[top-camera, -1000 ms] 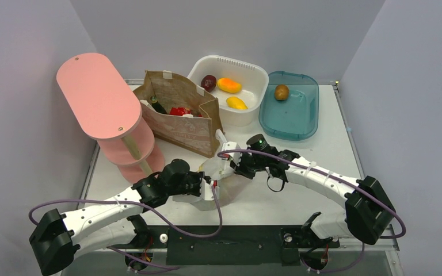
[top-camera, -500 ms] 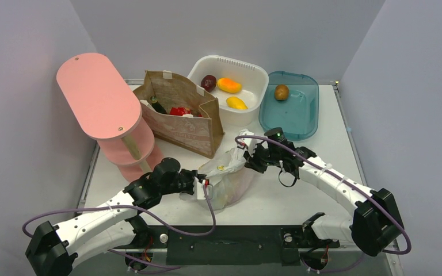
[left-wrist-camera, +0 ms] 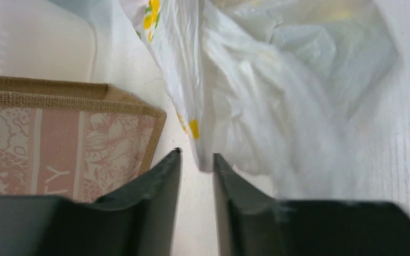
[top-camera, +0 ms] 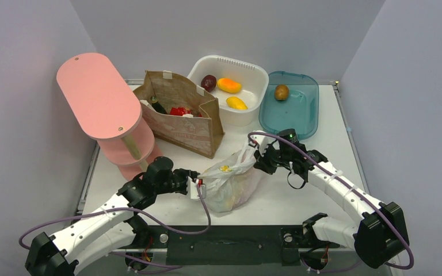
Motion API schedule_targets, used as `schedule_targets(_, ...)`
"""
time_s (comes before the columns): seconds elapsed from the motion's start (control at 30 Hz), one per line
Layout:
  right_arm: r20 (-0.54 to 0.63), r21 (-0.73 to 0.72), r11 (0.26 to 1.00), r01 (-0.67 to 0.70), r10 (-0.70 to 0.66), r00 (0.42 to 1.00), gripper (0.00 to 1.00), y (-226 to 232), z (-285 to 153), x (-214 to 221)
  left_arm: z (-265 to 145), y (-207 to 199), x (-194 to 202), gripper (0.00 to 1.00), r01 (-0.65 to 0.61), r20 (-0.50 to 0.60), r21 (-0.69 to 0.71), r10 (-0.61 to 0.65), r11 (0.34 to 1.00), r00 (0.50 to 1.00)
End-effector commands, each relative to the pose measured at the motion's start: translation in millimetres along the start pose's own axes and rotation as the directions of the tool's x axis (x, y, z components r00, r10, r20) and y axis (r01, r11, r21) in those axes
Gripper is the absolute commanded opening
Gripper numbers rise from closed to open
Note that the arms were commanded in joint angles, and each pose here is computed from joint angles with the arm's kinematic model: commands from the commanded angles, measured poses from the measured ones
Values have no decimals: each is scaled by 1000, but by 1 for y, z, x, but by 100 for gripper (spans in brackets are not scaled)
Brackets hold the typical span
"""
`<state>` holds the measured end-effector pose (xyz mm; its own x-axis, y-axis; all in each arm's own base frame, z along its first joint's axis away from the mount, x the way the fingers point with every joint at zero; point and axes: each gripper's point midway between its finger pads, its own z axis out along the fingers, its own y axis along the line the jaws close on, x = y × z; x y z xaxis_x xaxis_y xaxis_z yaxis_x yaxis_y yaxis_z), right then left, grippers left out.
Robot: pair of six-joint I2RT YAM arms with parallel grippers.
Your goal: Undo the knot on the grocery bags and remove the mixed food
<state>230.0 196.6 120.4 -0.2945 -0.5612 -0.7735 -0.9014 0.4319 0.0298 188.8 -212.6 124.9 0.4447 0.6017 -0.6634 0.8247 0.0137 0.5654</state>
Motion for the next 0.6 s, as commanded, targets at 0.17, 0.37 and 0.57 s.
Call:
schedule_targets(0.17,36,50,999,-21,20,999,0,5,4,-11,14,39,-57,41,61,35,-34,-60,998,998)
schedule_targets(0.37,57,44,999,-24,22,998,0,7,4,-18,36,28,-79,45,21,95,11,-22,1000,995)
schedule_targets(0.57,66,44,999,-20,17,998,0,5,3,-21,64,23,-65,43,13,49,15,-14,1000,999)
